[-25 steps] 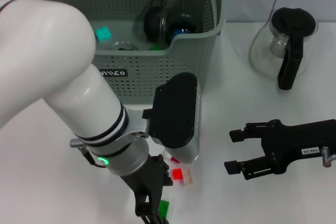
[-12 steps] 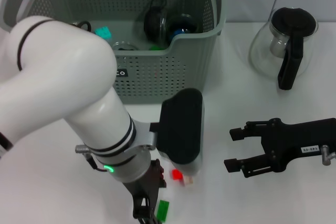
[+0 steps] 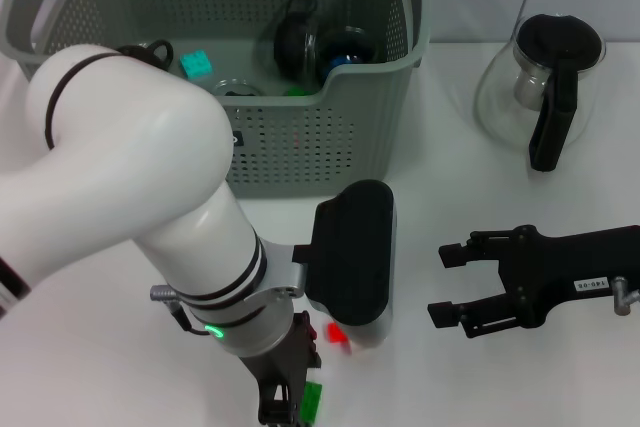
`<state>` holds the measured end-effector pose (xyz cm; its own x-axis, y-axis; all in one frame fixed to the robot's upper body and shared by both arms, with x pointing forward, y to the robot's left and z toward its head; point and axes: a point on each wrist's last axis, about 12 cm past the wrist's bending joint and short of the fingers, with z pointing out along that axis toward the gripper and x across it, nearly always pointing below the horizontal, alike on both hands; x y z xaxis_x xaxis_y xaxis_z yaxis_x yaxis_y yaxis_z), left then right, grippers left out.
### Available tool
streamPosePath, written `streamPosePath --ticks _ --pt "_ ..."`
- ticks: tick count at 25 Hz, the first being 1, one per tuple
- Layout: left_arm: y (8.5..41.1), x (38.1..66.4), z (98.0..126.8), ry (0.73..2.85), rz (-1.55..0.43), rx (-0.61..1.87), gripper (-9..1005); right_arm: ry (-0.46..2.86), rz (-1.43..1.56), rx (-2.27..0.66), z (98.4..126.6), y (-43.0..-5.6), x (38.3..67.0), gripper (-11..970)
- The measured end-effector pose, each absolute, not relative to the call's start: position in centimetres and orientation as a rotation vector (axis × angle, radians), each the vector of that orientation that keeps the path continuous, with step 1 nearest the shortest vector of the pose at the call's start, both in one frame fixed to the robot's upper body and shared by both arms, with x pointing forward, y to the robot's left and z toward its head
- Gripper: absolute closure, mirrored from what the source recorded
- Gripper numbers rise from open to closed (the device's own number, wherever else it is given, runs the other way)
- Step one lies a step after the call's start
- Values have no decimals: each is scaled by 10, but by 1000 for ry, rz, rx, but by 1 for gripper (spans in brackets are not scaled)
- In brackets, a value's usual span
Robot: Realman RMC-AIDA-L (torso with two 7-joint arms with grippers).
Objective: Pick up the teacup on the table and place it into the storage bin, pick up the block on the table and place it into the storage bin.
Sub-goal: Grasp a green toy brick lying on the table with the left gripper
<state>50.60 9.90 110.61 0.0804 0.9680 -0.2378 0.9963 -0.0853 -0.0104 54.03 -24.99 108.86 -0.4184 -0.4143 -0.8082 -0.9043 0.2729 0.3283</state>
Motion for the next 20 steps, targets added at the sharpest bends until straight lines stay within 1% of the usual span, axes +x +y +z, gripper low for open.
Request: streamPosePath --ticks 5,11,20 --pt "99 504 1104 2009 -274 2198 231 1960 1074 -1181 1088 -251 540 42" --pt "97 503 1103 2001 -274 2201 389 1962 1075 -1178 1087 -251 539 42" --pt "96 502 1105 1977 -276 2201 448 1965 1075 -1175 1087 -252 538 42"
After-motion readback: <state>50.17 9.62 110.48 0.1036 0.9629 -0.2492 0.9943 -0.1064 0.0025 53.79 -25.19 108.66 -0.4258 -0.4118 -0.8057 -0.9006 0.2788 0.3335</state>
